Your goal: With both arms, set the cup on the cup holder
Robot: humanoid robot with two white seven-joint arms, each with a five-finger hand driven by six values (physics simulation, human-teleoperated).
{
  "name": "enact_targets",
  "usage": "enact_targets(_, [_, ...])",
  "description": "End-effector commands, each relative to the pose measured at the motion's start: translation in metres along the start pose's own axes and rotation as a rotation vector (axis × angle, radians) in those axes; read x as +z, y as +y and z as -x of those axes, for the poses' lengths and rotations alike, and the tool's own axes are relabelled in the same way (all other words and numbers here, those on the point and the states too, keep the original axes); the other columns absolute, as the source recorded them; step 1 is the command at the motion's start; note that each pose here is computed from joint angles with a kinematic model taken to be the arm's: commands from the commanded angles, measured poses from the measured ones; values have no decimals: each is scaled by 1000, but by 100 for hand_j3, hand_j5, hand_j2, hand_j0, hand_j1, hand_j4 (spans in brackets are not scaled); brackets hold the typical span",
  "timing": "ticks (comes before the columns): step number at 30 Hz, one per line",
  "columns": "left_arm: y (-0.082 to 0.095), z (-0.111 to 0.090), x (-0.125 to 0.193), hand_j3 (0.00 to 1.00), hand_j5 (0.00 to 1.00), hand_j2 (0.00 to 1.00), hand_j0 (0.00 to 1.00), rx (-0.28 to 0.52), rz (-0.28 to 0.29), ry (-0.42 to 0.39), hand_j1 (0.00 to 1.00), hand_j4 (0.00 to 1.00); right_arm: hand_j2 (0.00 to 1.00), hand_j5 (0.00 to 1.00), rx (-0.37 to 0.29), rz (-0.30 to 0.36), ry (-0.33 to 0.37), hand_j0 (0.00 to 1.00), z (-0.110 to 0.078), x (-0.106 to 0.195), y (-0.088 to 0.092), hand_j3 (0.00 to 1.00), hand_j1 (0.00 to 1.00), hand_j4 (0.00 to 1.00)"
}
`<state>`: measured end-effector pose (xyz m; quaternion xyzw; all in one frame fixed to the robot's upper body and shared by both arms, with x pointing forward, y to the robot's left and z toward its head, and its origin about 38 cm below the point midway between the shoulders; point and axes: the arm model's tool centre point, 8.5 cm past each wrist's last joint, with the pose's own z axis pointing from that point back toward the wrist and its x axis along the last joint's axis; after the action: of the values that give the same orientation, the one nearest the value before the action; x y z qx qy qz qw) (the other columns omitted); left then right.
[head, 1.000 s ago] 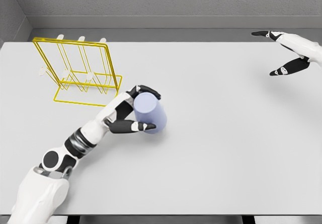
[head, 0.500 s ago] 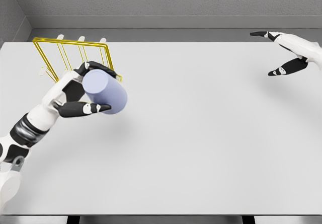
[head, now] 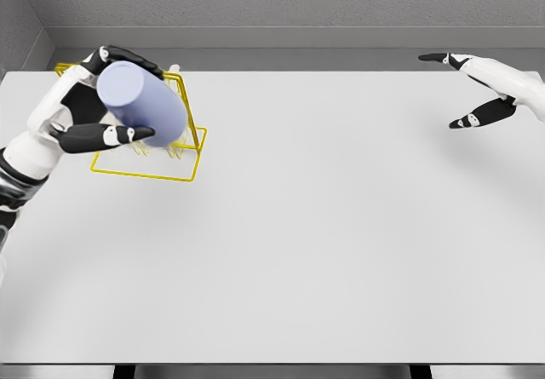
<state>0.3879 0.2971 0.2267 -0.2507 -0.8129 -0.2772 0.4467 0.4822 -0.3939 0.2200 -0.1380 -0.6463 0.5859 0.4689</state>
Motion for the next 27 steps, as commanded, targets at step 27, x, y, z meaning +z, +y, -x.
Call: enact_targets(27, [36,29,5,45,45,45,45,0,-86,113,45,45,100,100,-10,2,-5,100,-1,-2,1,100,100,100])
